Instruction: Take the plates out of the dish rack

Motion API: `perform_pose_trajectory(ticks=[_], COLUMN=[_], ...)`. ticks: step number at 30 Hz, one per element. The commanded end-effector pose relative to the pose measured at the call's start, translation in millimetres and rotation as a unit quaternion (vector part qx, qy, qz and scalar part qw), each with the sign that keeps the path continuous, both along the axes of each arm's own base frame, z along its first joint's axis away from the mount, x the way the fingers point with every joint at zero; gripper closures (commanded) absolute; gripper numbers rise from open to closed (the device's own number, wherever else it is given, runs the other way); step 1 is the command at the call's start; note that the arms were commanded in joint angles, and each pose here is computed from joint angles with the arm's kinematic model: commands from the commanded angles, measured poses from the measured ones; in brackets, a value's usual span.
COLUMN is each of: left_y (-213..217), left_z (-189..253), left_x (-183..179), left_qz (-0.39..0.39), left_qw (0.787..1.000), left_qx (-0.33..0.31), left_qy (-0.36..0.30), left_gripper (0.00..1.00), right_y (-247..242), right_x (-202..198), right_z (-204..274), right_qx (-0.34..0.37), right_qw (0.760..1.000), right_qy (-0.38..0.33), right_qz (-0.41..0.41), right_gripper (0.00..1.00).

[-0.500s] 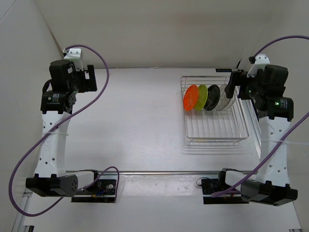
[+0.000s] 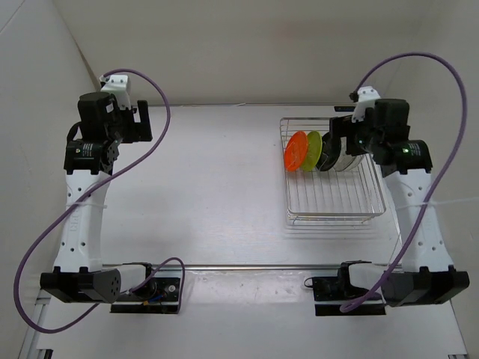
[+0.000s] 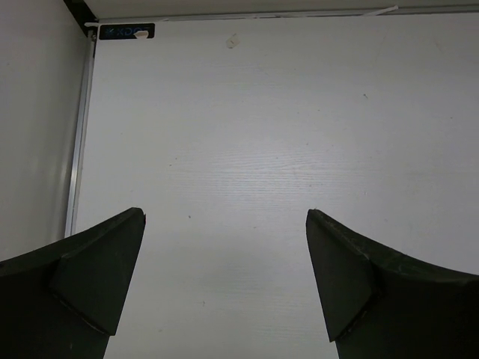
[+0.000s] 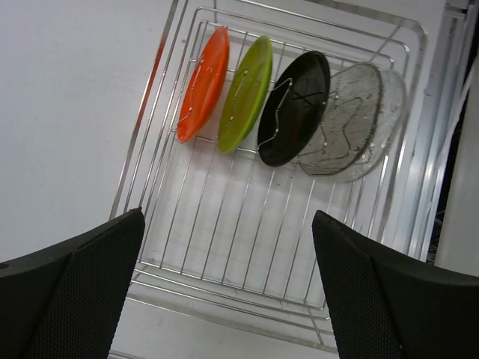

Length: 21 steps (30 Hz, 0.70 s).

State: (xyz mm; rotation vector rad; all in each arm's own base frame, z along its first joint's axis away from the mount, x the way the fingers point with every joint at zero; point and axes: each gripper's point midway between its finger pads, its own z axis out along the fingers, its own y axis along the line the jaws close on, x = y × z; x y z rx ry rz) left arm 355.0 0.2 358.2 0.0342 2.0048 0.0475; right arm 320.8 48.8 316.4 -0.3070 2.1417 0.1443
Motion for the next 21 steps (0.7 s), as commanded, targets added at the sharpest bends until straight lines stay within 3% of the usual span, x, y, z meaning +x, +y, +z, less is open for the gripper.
perform_pose_trajectory(ticks=[1,9,21], left_y=[-16,-30,-21], left_z=[-11,-26,-21], left_x=[3,8,1], left_qz=[-0.032,-0.045,-0.032], left_qw=[0.999,0.998,0.999], left_qx=[-0.016,-0.017,0.013], left_qy=[0.016,0.037,0.024], left_gripper=[0.0,0.0,0.0], right_y=[16,54,67], right_x=[12,55,115], right_z=[-9,-31,-97], right_qx=[-0.031,-0.055,-0.104], right_qw=[0.999,0.998,0.993], right_qy=[0.001,0.014,0.05], right_qz=[0.016,0.03,0.026], right_gripper=[0.05,0.13,0.24])
